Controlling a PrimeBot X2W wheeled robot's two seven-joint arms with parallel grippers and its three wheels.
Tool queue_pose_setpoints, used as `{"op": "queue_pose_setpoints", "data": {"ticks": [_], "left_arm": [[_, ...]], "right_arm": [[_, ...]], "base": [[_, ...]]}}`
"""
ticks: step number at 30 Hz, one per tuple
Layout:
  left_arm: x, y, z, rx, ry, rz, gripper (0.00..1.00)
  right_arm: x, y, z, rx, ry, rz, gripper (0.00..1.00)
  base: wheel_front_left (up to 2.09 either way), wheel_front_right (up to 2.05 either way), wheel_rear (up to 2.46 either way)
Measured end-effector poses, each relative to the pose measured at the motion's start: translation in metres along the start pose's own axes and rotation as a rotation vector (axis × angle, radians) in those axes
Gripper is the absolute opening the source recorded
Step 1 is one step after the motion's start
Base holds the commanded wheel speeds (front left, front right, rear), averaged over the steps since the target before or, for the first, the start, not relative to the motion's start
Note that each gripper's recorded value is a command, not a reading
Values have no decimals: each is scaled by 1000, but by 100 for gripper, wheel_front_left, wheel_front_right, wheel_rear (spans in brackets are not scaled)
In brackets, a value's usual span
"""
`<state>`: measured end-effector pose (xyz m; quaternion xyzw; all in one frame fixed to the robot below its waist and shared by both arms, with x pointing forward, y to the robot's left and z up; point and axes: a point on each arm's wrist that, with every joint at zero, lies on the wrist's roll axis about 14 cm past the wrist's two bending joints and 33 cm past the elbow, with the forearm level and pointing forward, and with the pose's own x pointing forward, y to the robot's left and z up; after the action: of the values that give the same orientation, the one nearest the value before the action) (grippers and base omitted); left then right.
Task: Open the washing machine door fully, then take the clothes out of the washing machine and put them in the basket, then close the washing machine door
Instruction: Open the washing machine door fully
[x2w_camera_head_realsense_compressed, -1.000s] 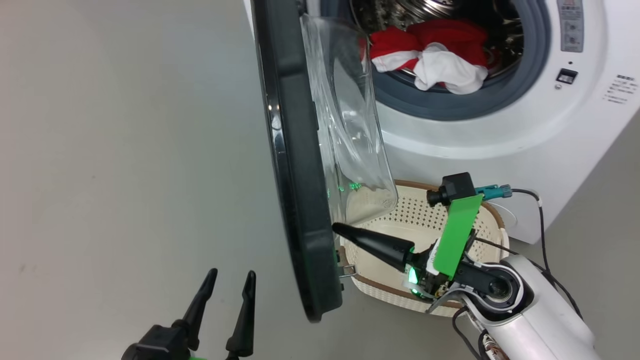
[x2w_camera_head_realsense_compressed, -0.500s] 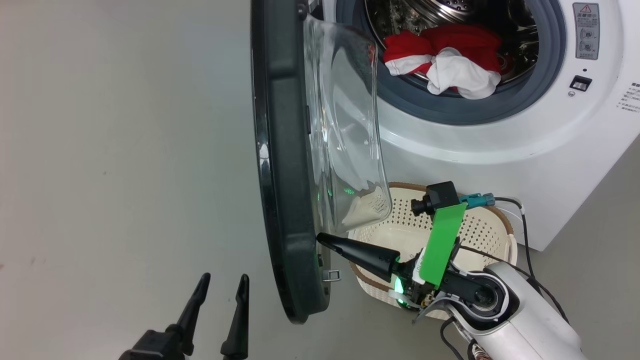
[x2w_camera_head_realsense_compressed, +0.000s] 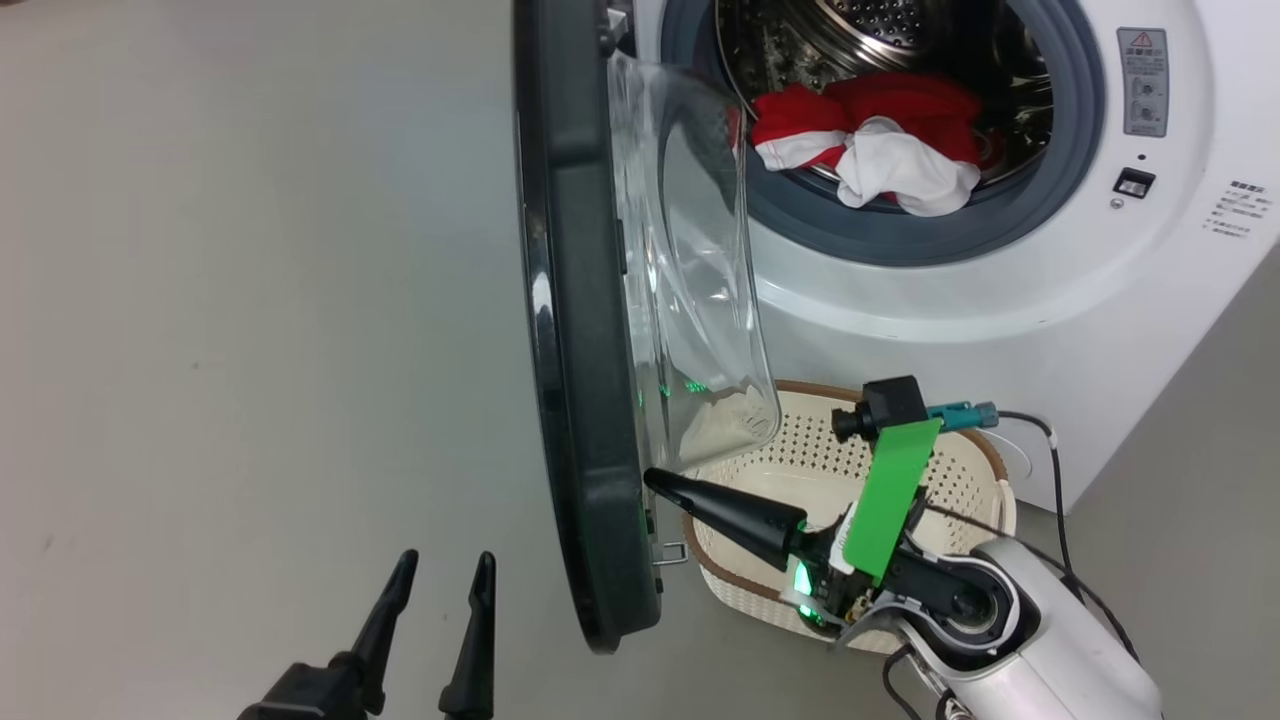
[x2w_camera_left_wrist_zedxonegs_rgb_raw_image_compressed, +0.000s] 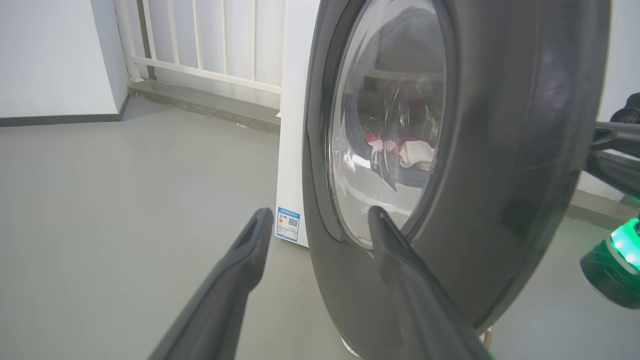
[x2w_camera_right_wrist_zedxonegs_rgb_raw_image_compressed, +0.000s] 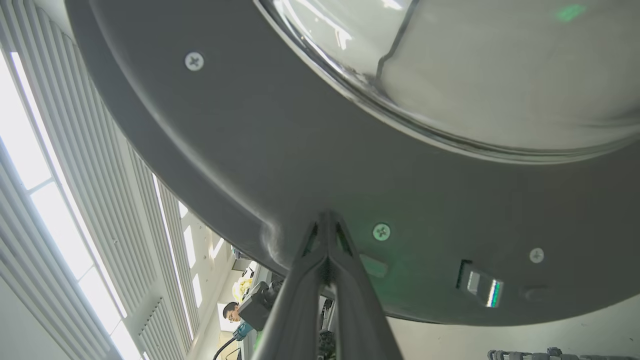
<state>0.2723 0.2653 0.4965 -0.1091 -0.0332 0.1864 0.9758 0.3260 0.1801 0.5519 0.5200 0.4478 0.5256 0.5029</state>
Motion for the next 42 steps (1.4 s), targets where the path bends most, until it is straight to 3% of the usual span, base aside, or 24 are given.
{"op": "queue_pose_setpoints", "data": {"ticks": [1,2,21,33,38,42], "left_arm": [[0,-1,0,1,1,-2,100],[1,-1,-1,3,1,-5,100],[11,-11,-7,12,19,-45,100],[14,-13,-8,10,21,-53,100],[15,-14,-9,11,24,-55,100],[15,-14,-9,11,24,-54,100]], "right_arm": [[-2,-3,0,5,-8,-7,99],[-5,-5,2,8,-19,-13,100],[-75,-60,34,82,-284,-157,100],[-134,-121,34,50,-441,-402,100],[-146,-127,41,-22,-490,-462,100],[-158,-133,46,-181,-501,-552,100]], "base": [[0,0,0],[0,0,0],[0,0,0],[0,0,0],[0,0,0],[0,0,0]]}}
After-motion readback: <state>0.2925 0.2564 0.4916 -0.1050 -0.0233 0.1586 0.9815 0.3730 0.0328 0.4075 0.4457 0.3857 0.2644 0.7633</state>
